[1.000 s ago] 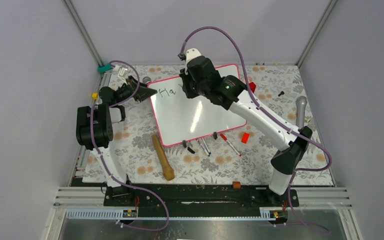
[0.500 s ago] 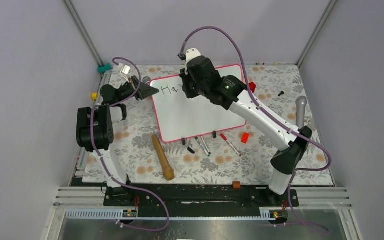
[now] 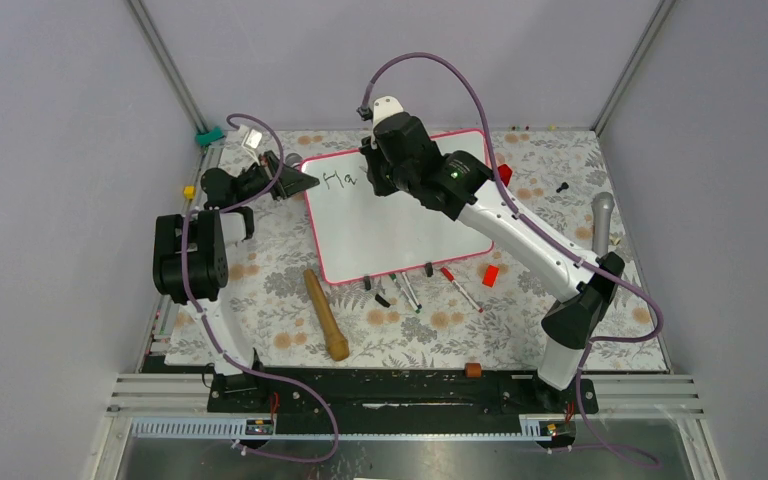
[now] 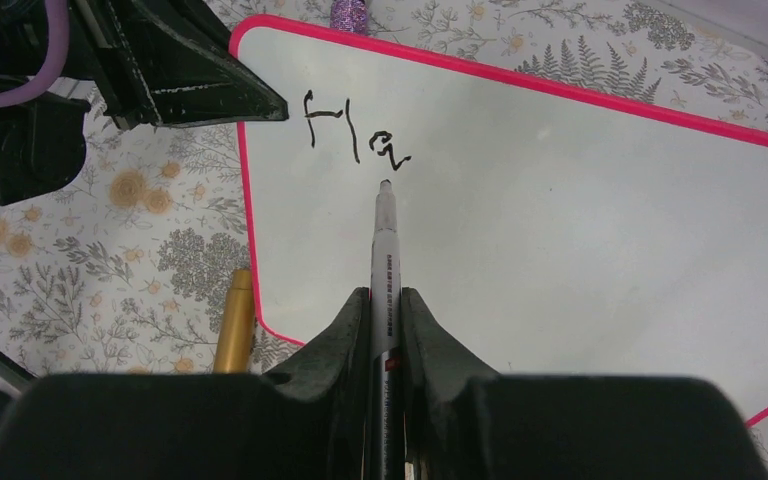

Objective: Write a sentence on the whiteboard

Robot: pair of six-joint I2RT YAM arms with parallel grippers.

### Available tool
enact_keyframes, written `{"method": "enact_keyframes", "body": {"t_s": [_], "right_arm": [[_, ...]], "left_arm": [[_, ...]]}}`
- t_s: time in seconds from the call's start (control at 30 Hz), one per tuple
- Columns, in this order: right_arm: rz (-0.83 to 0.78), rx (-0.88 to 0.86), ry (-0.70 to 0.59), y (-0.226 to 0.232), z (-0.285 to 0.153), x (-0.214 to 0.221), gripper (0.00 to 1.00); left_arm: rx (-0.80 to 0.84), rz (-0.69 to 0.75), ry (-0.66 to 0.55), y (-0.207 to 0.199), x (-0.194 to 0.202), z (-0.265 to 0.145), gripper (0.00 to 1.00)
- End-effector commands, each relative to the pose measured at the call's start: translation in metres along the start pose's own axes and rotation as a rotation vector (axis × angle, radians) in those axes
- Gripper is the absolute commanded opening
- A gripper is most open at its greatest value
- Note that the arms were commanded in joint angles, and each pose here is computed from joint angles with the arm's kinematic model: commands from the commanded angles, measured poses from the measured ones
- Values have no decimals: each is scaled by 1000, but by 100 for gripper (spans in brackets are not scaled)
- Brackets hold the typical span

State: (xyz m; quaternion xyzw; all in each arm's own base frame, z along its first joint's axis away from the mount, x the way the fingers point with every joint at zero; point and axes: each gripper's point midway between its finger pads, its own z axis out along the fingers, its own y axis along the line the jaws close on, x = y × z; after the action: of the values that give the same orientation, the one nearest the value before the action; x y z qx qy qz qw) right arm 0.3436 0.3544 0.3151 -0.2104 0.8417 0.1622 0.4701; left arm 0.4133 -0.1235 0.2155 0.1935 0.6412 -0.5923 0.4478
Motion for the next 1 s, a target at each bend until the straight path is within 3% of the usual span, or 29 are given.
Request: {"method": "enact_keyframes", "body": {"t_s": [0.0,0.07,0.27,0.43,0.97], "right_arm": [[-5,45,-50,-9,-4,-12,0],[-6,50,-51,-10,-5,-12,0],[-3,49,-53,-11,-9,-11,0],[-3,55,-57,-13,-12,-12,0],[2,56,-62,-13,-14,-12,0]], "left_arm": [[-33,274,-56,-3,-4,-9,0],[-46,261,-64,0,-2,-13,0],[88,212,79,-2,7,8,0],[182,372,203,-14,13,2,0],[154,359,202,24,28,-13,0]]}}
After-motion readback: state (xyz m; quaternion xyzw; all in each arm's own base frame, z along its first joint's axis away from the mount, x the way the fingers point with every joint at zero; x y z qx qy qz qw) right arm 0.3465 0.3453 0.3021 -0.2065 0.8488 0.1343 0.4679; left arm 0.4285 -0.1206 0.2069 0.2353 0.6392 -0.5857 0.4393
